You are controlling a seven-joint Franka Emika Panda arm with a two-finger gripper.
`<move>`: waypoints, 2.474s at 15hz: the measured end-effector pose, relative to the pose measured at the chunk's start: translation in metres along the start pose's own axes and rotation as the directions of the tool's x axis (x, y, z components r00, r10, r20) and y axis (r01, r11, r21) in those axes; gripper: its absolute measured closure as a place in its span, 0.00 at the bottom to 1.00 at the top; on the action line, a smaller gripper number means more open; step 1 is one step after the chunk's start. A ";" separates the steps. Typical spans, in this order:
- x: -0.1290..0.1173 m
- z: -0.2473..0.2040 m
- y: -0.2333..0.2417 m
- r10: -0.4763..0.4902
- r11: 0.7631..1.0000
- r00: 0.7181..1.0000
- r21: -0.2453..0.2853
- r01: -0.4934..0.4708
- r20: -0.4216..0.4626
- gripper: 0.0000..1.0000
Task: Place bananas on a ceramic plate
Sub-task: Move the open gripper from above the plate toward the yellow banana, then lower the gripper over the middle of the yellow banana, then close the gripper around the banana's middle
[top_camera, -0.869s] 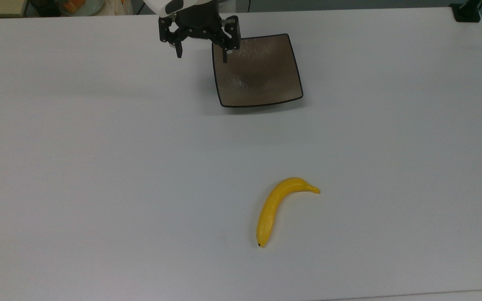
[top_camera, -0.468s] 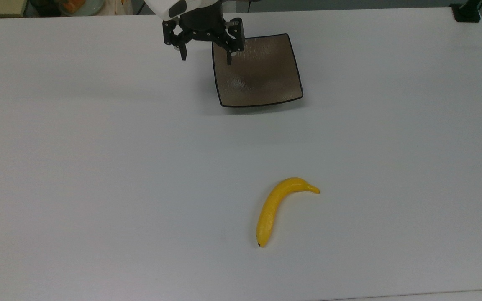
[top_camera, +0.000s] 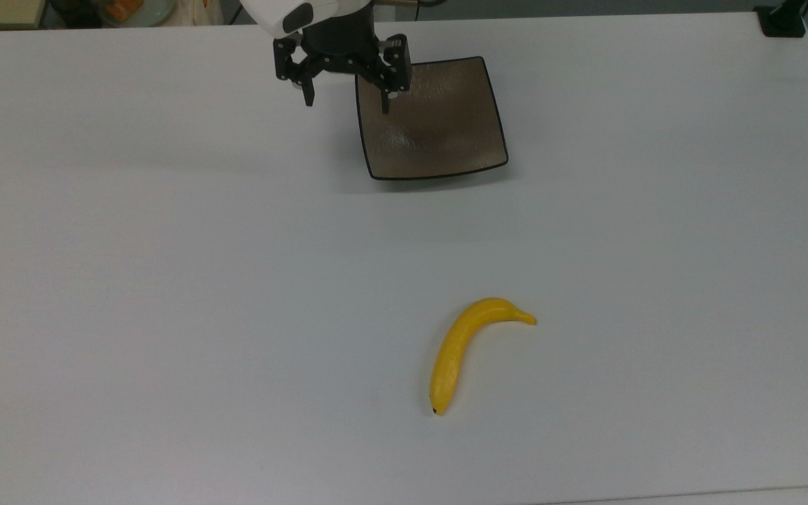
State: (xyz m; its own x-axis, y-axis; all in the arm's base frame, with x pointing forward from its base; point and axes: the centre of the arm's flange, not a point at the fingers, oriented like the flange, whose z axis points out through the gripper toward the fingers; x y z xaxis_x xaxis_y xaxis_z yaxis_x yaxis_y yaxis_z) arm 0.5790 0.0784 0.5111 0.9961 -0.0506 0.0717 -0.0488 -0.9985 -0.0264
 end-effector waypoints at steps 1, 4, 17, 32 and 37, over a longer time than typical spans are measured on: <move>0.003 0.000 -0.001 0.022 1.000 1.000 0.007 -0.022 -0.020 0.00; 0.018 0.008 -0.010 0.133 0.991 0.986 0.038 -0.130 -0.096 0.00; 0.097 0.096 -0.086 0.434 0.898 0.877 0.177 -0.402 -0.207 0.00; 0.124 0.225 -0.157 0.490 0.871 0.825 0.203 -0.448 -0.283 0.20; 0.125 0.230 -0.158 0.470 0.882 0.828 0.205 -0.425 -0.307 0.68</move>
State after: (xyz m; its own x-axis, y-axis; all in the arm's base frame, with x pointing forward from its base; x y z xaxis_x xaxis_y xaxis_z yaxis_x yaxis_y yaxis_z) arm 0.7277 0.2356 0.2947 0.7791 -0.5183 0.3526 -0.4515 -0.8542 -0.2579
